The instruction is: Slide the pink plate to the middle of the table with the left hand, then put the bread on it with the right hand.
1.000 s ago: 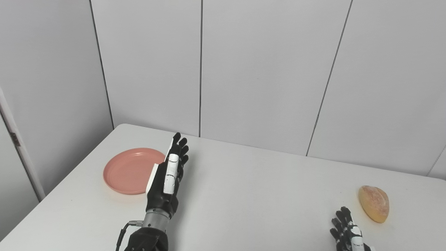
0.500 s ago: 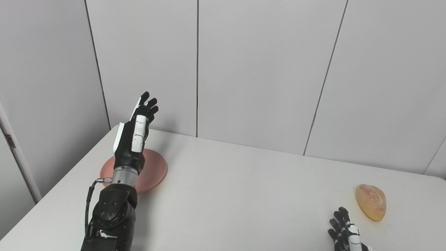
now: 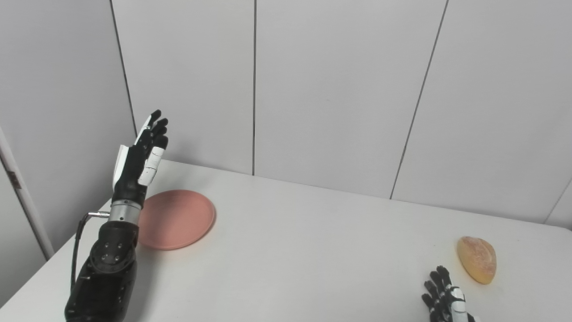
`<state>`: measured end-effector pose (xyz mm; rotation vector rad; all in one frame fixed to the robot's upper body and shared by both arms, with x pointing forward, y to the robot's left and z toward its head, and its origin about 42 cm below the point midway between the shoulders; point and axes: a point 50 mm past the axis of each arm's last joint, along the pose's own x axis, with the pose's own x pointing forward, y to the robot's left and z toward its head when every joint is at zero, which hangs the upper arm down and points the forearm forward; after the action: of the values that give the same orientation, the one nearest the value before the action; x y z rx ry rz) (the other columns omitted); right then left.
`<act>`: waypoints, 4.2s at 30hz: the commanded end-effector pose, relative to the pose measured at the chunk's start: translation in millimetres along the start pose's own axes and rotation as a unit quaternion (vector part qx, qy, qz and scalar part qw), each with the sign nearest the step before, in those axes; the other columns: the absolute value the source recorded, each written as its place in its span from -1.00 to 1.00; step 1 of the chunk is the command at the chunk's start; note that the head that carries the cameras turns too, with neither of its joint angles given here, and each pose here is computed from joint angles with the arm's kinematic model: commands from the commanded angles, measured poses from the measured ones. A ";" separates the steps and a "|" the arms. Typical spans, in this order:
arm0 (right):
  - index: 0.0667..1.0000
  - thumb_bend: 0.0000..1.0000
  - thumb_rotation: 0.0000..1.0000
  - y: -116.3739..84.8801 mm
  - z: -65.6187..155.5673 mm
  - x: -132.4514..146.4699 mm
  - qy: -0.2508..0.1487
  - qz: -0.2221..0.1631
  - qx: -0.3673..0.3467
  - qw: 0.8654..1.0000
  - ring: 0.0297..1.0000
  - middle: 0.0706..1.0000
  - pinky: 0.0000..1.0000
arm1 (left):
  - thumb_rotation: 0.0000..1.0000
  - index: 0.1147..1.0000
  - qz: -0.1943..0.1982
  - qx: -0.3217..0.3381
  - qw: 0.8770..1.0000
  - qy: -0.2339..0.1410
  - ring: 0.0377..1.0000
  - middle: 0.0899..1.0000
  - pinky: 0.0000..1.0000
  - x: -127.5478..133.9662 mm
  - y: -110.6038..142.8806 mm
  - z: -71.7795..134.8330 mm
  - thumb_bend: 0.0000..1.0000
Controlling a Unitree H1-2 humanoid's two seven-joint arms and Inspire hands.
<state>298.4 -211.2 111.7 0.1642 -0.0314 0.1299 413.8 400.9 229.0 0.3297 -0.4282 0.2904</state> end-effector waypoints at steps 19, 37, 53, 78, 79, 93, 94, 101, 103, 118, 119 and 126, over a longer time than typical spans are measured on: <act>0.94 0.34 0.95 -12.4 -5.9 -15.5 0.037 0.007 0.030 0.999 0.90 0.86 1.00 | 0.81 0.63 0.079 -0.134 0.986 0.057 0.70 0.68 0.74 17.4 57.6 -46.8 0.71; 0.48 0.44 0.93 -23.0 2.2 -22.8 0.032 -0.005 0.032 0.999 0.73 0.60 0.86 | 1.00 0.84 0.081 -0.063 0.984 0.147 0.82 0.76 0.87 -18.8 74.1 -91.4 0.70; 0.33 0.44 0.92 -23.9 11.8 -33.0 0.036 -0.014 0.029 0.999 0.67 0.52 0.77 | 1.00 0.87 0.082 -0.140 0.968 0.191 0.82 0.81 0.89 -35.5 47.1 -107.7 0.87; 0.27 0.40 0.98 -2.6 13.8 -31.5 0.035 0.006 0.025 0.999 0.56 0.47 0.60 | 0.98 0.84 0.020 -0.208 0.958 0.198 0.80 0.80 0.81 -18.3 2.9 -101.0 0.83; 0.26 0.41 0.97 -2.3 13.8 -31.4 0.035 0.007 0.023 0.999 0.56 0.46 0.58 | 0.99 0.84 0.018 -0.208 0.958 0.198 0.81 0.82 0.81 -18.6 2.7 -101.7 0.85; 0.24 0.43 0.96 2.8 12.0 -29.5 0.036 0.014 0.018 0.999 0.55 0.45 0.54 | 0.98 0.89 -0.011 -0.244 0.952 0.184 0.79 0.80 0.86 -12.4 -11.9 -97.1 0.80; 0.24 0.43 0.96 3.0 11.9 -29.4 0.035 0.015 0.018 0.999 0.55 0.45 0.54 | 0.95 0.86 -0.017 -0.245 0.952 0.183 0.78 0.78 0.84 -12.4 -14.9 -97.4 0.84; 0.24 0.44 0.94 4.8 12.8 -29.3 0.032 0.020 0.015 0.999 0.53 0.44 0.51 | 0.90 0.85 -0.038 -0.261 0.946 0.188 0.77 0.77 0.81 -12.4 -31.0 -98.1 0.83; 0.24 0.45 0.94 5.3 12.9 -29.0 0.033 0.021 0.016 0.999 0.53 0.45 0.50 | 0.86 0.83 -0.037 -0.271 0.942 0.194 0.75 0.75 0.80 -11.6 -38.7 -97.1 0.81; 0.24 0.41 0.85 9.7 14.3 -25.6 0.025 0.027 0.013 0.999 0.51 0.42 0.48 | 0.98 0.77 -0.069 -0.276 0.939 0.196 0.72 0.69 0.76 -10.3 -73.7 -87.1 0.70; 0.24 0.40 0.85 10.0 14.5 -25.5 0.025 0.027 0.013 0.999 0.51 0.42 0.48 | 0.98 0.78 -0.071 -0.276 0.938 0.196 0.72 0.70 0.78 -10.3 -75.1 -86.4 0.69; 0.25 0.37 0.88 11.6 15.0 -24.2 0.023 0.028 0.016 0.999 0.52 0.44 0.50 | 0.96 0.85 -0.084 -0.282 0.937 0.186 0.72 0.72 0.76 -10.7 -90.3 -79.8 0.76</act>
<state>268.7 -209.5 122.4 0.1826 0.0293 0.1763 454.5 352.8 119.5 -0.2647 -0.0666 0.0722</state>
